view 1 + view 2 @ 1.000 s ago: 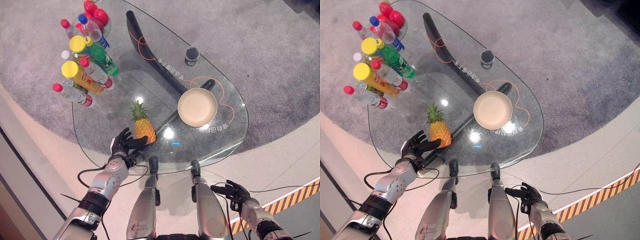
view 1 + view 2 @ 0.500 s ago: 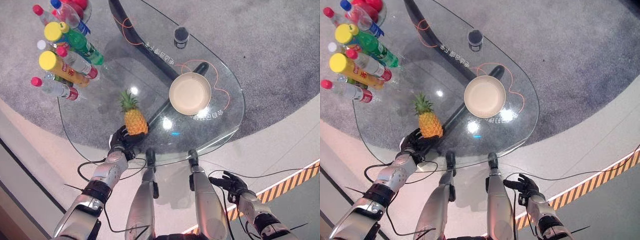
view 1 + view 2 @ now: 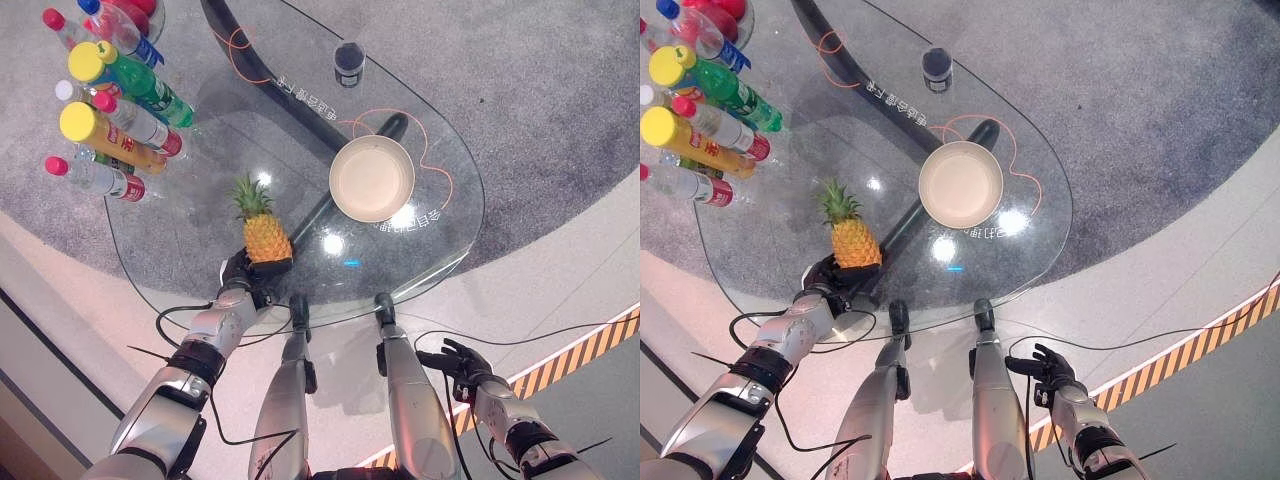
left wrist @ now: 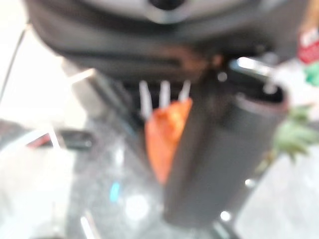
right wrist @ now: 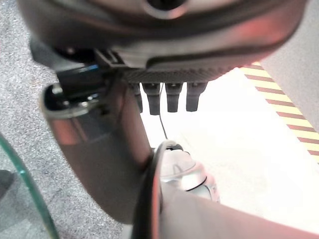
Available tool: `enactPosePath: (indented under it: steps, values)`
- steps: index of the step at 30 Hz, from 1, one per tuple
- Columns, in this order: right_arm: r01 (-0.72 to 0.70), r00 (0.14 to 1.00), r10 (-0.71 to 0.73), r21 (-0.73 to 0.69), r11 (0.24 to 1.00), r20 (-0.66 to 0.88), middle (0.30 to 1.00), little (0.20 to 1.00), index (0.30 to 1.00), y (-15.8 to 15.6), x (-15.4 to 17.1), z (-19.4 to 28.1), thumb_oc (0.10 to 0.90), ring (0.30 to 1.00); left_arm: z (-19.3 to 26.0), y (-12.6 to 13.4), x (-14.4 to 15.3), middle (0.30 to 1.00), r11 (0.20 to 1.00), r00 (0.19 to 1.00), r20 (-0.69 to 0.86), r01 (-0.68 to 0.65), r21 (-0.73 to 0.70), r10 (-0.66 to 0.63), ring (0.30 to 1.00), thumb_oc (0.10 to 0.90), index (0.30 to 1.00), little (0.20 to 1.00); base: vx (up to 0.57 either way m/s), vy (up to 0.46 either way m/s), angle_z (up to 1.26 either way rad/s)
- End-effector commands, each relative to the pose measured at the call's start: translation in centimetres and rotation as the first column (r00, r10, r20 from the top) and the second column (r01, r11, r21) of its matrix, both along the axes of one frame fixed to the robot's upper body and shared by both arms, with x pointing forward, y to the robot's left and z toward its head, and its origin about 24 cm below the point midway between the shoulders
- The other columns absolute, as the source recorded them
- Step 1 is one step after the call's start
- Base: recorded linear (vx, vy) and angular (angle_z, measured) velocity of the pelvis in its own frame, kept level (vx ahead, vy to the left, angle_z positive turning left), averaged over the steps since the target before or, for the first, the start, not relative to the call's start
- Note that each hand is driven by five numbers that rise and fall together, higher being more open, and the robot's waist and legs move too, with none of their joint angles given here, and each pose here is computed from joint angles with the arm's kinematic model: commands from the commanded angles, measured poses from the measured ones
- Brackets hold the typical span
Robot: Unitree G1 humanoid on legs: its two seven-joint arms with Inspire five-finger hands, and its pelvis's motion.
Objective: Pick up the fruit to the plate
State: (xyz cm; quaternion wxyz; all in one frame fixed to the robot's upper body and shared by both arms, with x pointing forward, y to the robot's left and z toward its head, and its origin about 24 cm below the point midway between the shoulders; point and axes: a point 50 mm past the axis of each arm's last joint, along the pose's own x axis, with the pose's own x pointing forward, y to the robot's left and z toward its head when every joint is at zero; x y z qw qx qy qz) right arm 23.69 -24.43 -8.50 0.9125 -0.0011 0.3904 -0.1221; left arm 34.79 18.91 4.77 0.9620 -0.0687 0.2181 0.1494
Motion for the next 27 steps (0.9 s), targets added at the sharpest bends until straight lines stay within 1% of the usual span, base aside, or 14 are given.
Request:
enactPosePath:
  steps: [1, 10, 12, 13, 14, 20, 27]
  values:
    - [-0.069, 0.99, 0.074, 0.046, 0.997, -0.123, 0.9, 0.9, 0.9, 2.7, -3.1, -2.7, 0.8, 0.9, 4.4, -1.3, 2.6, 0.9, 0.998, 0.988, 0.153, 0.02, -0.062, -0.01, 0.9, 0.8, 0.9, 0.9, 0.0, 0.0, 0.0]
    - [-0.079, 0.989, 0.084, 0.044, 0.996, -0.12, 0.9, 0.9, 0.9, 2.9, -2.9, -2.7, 0.8, 0.9, 6.3, -1.3, 3.3, 0.9, 0.997, 0.98, 0.196, -0.011, -0.077, 0.026, 0.9, 0.8, 0.9, 0.9, 0.0, 0.0, 0.01]
    - [-0.082, 0.989, 0.087, 0.046, 0.996, -0.121, 0.9, 0.9, 0.9, 3.0, -2.9, -2.7, 0.8, 0.9, 6.6, -1.3, 3.4, 0.9, 0.997, 0.978, 0.206, 0.001, -0.08, 0.016, 0.9, 0.8, 0.9, 0.9, 0.0, -0.002, 0.04]
    - [-0.083, 0.989, 0.089, 0.047, 0.995, -0.121, 0.9, 0.9, 0.9, 3.0, -2.8, -2.7, 0.8, 0.9, 6.8, -1.4, 3.5, 0.542, 0.997, 0.977, 0.211, 0.005, -0.079, 0.012, 0.542, 0.383, 0.542, 0.483, 0.0, -0.003, 0.04]
    - [-0.085, 0.988, 0.091, 0.049, 0.995, -0.122, 0.9, 0.9, 0.9, 3.1, -2.8, -2.7, 0.8, 0.9, 7.2, -1.5, 3.7, 0.3, 0.997, 0.972, 0.236, 0.004, -0.083, 0.016, 0.3, 0.1, 0.3, 0.2, 0.0, 0.0, 0.0]
    - [-0.082, 0.989, 0.089, 0.056, 0.995, -0.119, 0.9, 0.9, 0.9, 3.4, -2.8, -2.8, 0.8, 0.9, 7.8, -2.1, 3.9, 0.3, 0.998, 0.967, 0.255, 0.023, -0.062, -0.006, 0.3, 0.1, 0.3, 0.2, 0.0, -0.003, 0.02]
    - [-0.086, 0.988, 0.093, 0.058, 0.995, -0.12, 0.9, 0.9, 0.9, 3.2, -2.8, -2.8, 0.8, 0.9, 8.2, -1.4, 4.1, 0.3, 0.998, 0.968, 0.249, -0.007, -0.058, 0.021, 0.3, 0.1, 0.3, 0.2, 0.0, -0.002, 0.03]
